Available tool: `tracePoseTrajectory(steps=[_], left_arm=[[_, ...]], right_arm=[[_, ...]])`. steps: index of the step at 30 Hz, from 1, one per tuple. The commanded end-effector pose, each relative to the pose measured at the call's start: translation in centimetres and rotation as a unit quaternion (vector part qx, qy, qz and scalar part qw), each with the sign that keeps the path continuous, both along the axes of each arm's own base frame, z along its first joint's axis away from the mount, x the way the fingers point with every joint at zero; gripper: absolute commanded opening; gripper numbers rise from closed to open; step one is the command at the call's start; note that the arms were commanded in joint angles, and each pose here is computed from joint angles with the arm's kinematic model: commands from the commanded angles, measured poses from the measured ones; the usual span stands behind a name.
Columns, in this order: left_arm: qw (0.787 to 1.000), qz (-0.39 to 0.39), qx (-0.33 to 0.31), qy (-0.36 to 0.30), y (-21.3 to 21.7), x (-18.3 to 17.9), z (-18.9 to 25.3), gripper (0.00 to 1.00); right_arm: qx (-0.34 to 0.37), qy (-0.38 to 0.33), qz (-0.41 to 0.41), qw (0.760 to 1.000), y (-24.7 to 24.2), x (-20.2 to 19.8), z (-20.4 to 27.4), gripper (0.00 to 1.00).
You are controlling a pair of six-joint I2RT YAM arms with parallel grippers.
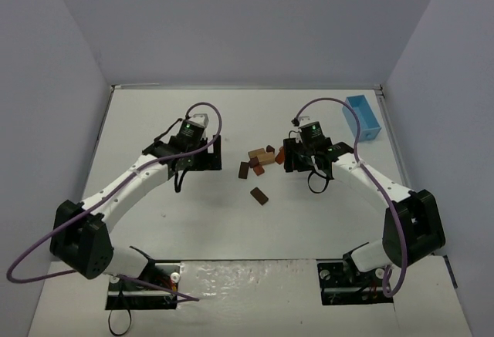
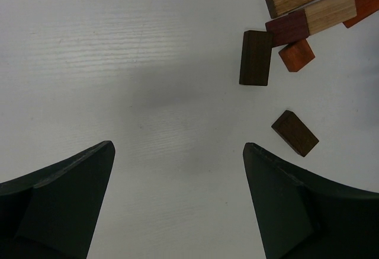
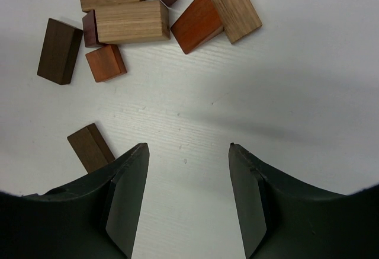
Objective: Build the wood block tower
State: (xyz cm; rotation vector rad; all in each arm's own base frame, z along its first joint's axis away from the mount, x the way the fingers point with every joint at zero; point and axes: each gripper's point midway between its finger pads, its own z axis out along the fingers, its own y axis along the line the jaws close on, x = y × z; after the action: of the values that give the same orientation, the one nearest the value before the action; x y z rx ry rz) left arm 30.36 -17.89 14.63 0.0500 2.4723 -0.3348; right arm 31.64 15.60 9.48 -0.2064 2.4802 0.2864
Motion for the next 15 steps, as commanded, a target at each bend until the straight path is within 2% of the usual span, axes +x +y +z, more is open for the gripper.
tracePoseTrajectory(steps=[1,12,15], left_arm=[[0.999,0.006,-0.023,-0.040,-3.3,3.1,2.2,0.87],[0.999,-0.032,0.018,-0.023,-9.7,5.8,-1.1,0.85],[0.999,-0.031,0.009,-0.029,-11.4,6.5,-0.5,0.79]], right_arm=[[0.023,-0.024,-0.002,0.999,0.5,0.3,1.7,0.53],[0.031,-0.036,-0.027,0.999,-0.1,-0.3,2.5,0.54],[0.033,-0.042,-0.037,0.998,-0.5,-0.6,2.8,0.54]])
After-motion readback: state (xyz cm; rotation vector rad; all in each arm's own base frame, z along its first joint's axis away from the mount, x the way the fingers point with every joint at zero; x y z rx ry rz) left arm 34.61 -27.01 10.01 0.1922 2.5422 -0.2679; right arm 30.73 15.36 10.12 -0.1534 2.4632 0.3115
